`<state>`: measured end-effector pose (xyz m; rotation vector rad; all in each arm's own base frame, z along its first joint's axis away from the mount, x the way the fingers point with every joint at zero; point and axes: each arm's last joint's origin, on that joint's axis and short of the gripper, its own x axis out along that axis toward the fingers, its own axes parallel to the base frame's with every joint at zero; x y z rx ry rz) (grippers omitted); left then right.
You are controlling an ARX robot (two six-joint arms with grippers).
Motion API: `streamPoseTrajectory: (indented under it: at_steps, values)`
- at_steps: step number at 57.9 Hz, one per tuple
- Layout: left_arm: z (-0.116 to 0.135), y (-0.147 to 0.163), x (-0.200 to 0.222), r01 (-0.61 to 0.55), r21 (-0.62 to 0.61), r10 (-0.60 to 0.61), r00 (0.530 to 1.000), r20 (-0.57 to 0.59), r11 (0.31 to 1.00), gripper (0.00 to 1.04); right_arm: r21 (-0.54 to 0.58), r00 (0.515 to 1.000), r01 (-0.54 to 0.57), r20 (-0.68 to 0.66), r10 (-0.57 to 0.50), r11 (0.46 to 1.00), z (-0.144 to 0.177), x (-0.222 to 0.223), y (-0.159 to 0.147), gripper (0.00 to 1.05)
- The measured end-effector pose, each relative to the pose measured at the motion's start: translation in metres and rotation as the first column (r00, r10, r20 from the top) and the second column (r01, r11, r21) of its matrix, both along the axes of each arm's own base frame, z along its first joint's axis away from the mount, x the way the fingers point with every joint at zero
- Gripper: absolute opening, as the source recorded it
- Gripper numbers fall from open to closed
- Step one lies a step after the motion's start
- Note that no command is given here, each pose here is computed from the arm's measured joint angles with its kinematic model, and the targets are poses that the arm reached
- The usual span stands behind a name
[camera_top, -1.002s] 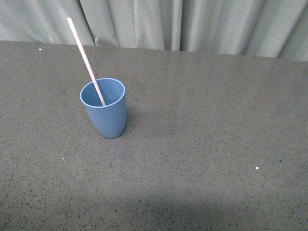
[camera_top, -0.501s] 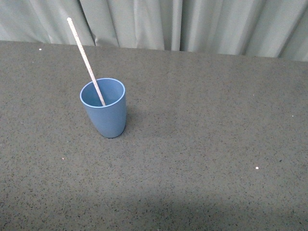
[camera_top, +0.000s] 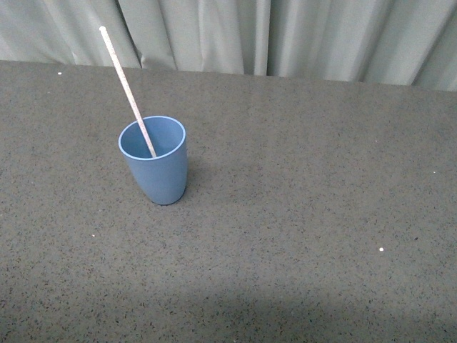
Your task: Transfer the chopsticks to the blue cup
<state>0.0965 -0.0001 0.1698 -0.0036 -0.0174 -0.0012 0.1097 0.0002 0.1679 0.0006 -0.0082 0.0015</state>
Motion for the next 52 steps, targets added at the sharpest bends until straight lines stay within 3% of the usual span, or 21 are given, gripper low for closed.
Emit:
streamPoseTrajectory:
  at_steps: [26,37,52]
  values:
    - [0.0,0.0,0.0,0.0,0.0,0.0,1.0,0.0,1.0,0.98,-0.001,1.0,-0.002,-0.006,0.002,1.0,-0.003,-0.012,0.0,0.03]
    - [0.0,0.0,0.0,0.0,0.0,0.0,1.0,0.0,1.0,0.98,-0.001,1.0,-0.002,-0.006,0.002,1.0,-0.003,-0.012,0.0,0.35]
    - [0.0,0.0,0.0,0.0,0.0,0.0,1.0,0.0,1.0,0.98,-0.001,1.0,-0.003,-0.006,0.003,1.0,-0.003,-0.012,0.0,0.93]
